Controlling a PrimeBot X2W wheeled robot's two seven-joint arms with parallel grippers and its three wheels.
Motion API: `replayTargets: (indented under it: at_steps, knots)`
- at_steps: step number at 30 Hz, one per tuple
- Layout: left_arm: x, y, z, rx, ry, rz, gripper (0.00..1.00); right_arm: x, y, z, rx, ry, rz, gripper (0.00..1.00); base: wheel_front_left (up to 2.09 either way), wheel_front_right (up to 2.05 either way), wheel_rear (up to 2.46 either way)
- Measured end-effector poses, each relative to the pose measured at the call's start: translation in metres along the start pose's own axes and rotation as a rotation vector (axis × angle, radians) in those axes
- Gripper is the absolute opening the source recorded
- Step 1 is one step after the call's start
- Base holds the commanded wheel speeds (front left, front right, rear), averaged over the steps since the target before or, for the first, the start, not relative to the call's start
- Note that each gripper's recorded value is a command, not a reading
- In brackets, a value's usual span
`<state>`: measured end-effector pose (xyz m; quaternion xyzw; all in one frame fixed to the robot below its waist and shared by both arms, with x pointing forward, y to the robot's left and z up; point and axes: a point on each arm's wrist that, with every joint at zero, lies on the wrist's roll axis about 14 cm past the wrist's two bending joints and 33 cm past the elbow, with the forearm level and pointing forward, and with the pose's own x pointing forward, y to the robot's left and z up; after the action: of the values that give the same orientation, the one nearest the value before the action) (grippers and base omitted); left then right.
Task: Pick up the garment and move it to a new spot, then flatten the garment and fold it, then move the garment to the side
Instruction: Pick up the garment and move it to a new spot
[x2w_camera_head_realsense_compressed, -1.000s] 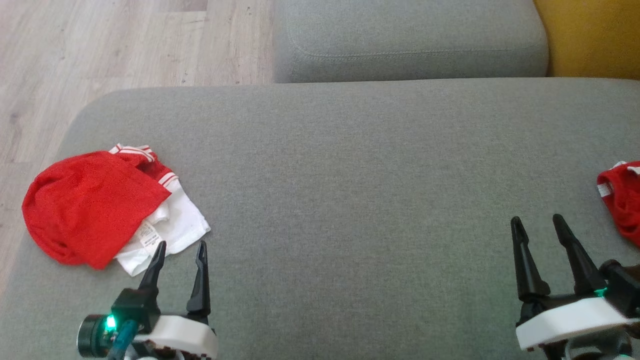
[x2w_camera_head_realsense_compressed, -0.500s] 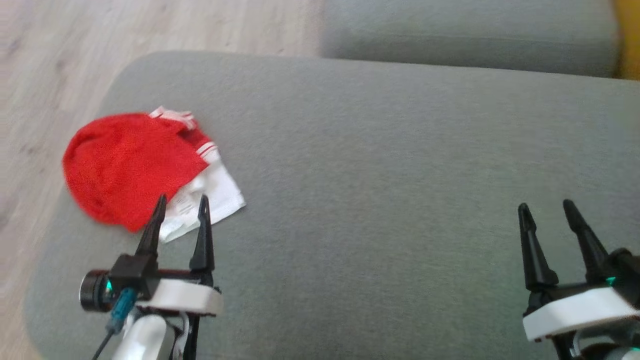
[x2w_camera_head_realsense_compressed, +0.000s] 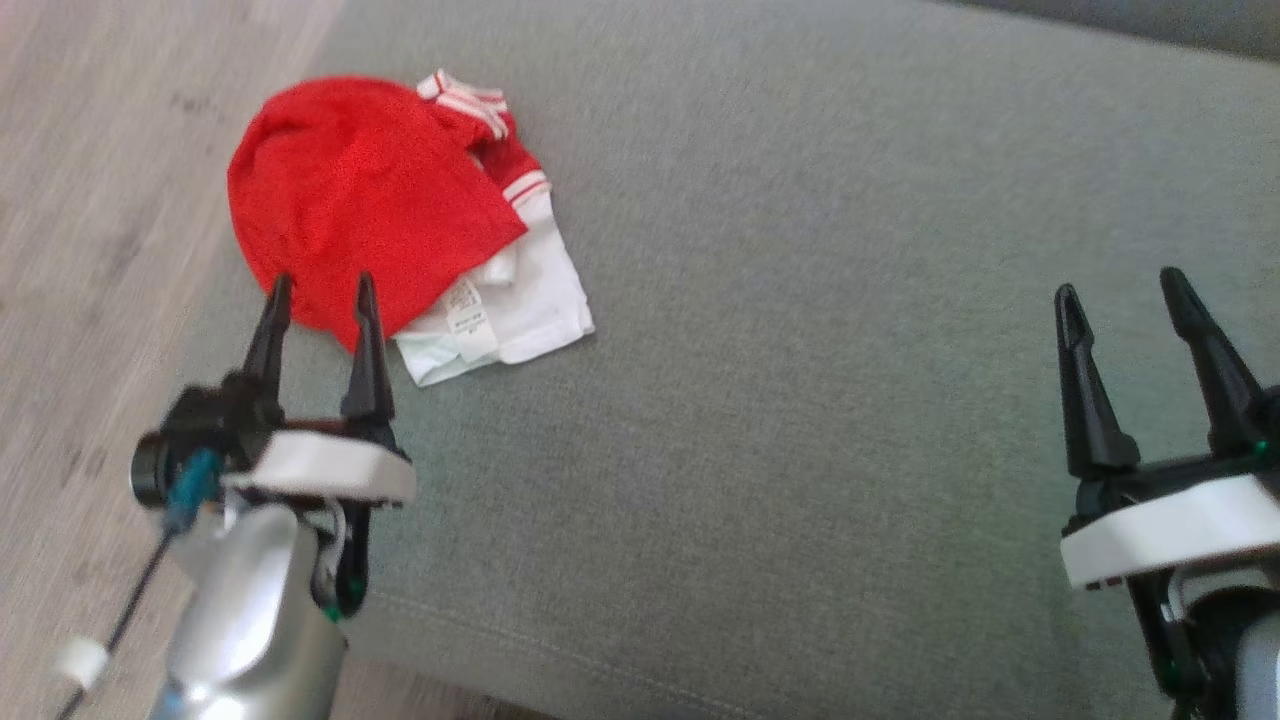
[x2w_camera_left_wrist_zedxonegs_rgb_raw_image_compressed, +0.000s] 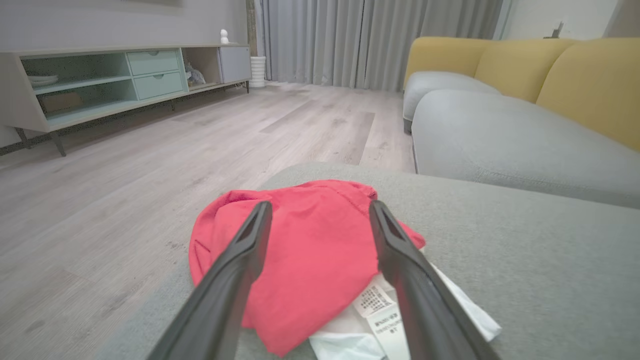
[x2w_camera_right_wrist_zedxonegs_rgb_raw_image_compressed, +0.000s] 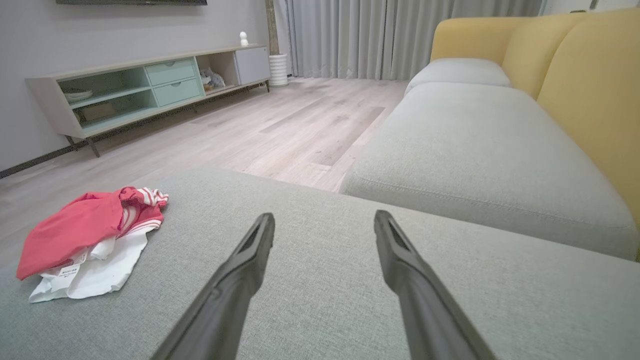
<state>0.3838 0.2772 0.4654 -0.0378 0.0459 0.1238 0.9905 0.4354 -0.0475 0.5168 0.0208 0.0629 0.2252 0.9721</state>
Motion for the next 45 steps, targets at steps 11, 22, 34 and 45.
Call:
replayTargets:
  at_steps: [11,22,34,45]
  knots:
    - [0.041,0.02,-0.1,-0.002,0.399,0.007,1.0,0.036,-0.014,-0.041,0.029,0.106,0.016,1.0,0.0,0.0,0.0]
    - [0.04,0.016,-0.11,0.002,0.465,-0.018,0.0,0.029,-0.025,-0.037,0.028,0.093,-0.023,1.0,0.0,0.0,0.0]
    - [0.049,0.049,0.014,0.086,0.056,0.036,0.0,0.009,-0.02,0.014,0.004,-0.059,-0.041,1.0,0.0,0.0,0.0]
    - [0.008,-0.007,0.06,0.086,-0.139,-0.104,0.0,-0.039,-0.021,0.033,0.013,-0.112,-0.093,1.0,0.0,0.0,0.0]
